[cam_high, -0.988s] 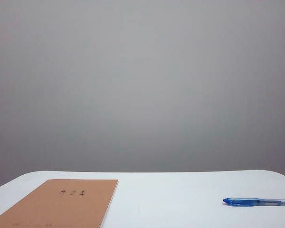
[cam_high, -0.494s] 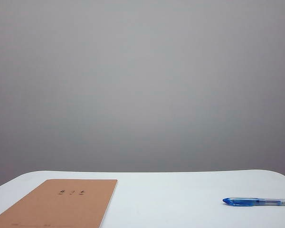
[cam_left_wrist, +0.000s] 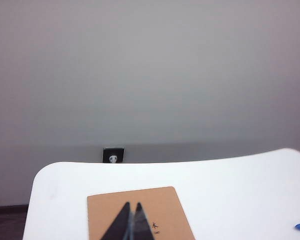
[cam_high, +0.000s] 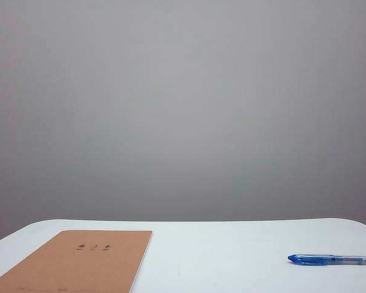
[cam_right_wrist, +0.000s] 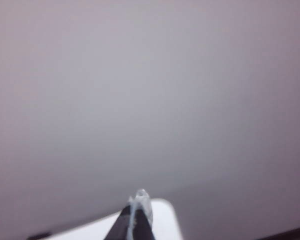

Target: Pick up a pen on the table and place it on the notebook.

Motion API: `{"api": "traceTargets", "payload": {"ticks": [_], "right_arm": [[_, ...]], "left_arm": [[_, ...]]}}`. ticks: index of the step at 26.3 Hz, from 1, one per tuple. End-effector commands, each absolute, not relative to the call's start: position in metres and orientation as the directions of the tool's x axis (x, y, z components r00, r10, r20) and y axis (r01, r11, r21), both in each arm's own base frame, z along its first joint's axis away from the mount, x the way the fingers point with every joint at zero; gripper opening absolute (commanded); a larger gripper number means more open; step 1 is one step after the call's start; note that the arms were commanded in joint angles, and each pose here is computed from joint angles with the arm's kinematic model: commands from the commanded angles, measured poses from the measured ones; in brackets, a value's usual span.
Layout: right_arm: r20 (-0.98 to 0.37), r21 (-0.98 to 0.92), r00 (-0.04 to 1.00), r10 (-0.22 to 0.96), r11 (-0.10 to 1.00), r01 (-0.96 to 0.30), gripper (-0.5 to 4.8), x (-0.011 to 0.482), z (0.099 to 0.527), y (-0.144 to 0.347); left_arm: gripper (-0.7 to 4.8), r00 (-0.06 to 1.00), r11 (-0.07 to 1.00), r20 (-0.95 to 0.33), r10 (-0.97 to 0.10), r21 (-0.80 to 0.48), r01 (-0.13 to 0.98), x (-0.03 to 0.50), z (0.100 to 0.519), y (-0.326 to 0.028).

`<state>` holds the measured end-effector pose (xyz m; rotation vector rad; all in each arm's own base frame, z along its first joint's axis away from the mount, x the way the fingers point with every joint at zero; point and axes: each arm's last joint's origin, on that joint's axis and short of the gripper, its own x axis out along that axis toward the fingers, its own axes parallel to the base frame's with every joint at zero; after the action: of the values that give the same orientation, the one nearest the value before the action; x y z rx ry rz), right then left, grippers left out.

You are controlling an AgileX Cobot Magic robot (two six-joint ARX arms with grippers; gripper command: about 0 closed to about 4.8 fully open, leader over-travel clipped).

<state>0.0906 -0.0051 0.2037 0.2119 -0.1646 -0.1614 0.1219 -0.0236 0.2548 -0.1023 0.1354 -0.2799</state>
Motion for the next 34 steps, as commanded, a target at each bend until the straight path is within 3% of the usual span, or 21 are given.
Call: {"api": "traceTargets", "payload": {"ticks": [1,9,13,16,23,28,34], "right_arm": [[0.166,0.182,0.963,-0.212,0.966,0.181,-0.06,0.091,0.227,-0.006],[0.038,-0.048,0.973,-0.227,0.972,0.229,-0.06,0.131,0.284,-0.007],[-0.059,-0.182,0.986,-0.159,0.973,0.146,-0.06,0.188,0.323,-0.011],[-0.13,-0.175,0.987,-0.097,0.982,0.073,-0.05,0.219,0.331,-0.019],[-0.245,-0.094,0.962,0.122,0.984,-0.148,-0.05,0.284,0.328,-0.046],[-0.285,-0.002,0.903,0.321,0.942,-0.336,-0.05,0.329,0.31,-0.073],[-0.338,-0.077,0.818,0.466,0.852,-0.517,-0.05,0.368,0.277,-0.086]], "left_arm": [[-0.05,0.946,0.955,-0.135,-0.295,-0.054,0.29,0.136,0.271,-0.026],[-0.05,0.897,0.93,-0.274,-0.347,0.022,0.367,0.18,0.309,-0.035],[-0.05,0.894,0.929,-0.285,-0.347,0.03,0.37,0.202,0.33,-0.039],[-0.05,0.893,0.927,-0.286,-0.348,0.039,0.374,0.209,0.336,-0.04],[-0.05,0.901,0.944,-0.321,-0.29,0.06,0.325,0.226,0.336,-0.05],[-0.05,0.855,0.915,-0.378,-0.354,0.049,0.4,0.241,0.326,-0.077],[-0.05,0.794,0.872,-0.428,-0.431,0.029,0.489,0.255,0.317,-0.112]]}}
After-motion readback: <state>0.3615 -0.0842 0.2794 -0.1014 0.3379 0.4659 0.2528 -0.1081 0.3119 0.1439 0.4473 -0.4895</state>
